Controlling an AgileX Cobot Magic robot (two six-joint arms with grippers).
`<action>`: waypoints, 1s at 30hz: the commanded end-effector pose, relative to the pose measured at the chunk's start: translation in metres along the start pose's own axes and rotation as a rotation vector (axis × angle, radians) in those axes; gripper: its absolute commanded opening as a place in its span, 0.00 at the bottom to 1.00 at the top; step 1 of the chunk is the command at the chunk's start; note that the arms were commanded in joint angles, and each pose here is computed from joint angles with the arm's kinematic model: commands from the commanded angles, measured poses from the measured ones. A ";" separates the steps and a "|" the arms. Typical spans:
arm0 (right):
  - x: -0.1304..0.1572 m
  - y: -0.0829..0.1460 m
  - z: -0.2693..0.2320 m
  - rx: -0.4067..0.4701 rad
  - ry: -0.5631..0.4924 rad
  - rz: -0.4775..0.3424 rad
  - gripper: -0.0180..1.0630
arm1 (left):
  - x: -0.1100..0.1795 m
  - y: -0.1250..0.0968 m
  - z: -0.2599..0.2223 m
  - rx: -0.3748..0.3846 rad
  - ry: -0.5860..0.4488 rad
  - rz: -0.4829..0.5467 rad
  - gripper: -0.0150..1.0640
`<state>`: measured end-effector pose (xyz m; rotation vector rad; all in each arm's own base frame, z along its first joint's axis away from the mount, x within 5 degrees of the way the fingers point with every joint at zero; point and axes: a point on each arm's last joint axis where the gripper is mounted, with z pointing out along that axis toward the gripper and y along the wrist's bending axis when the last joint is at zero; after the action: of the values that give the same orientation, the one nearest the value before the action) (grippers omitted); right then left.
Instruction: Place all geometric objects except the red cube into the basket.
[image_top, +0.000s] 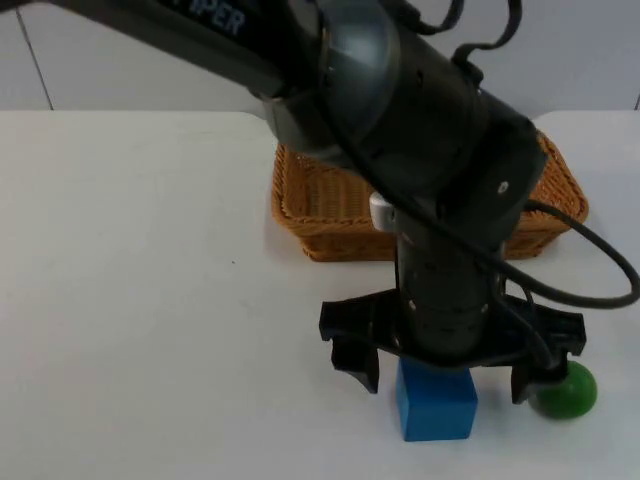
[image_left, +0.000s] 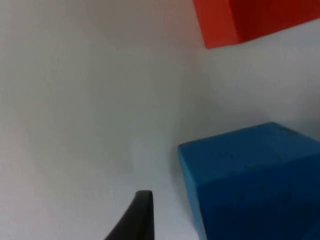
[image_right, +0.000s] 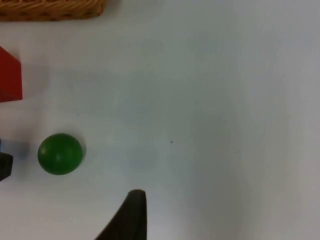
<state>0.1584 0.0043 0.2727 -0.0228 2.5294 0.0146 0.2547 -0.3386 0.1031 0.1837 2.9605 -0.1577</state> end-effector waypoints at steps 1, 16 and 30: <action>-0.002 -0.001 -0.001 0.004 -0.019 0.006 0.99 | 0.002 -0.004 0.004 0.013 0.002 -0.015 0.94; -0.003 -0.001 -0.001 0.004 -0.026 0.006 0.99 | 0.003 -0.004 0.008 0.017 0.010 -0.024 0.52; -0.003 -0.001 -0.001 0.004 -0.026 0.006 0.99 | -0.002 -0.003 -0.077 0.079 -0.056 0.292 0.01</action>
<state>0.1593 0.0043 0.2733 -0.0250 2.5177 0.0140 0.2464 -0.3346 0.1605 0.4910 2.8910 -0.2345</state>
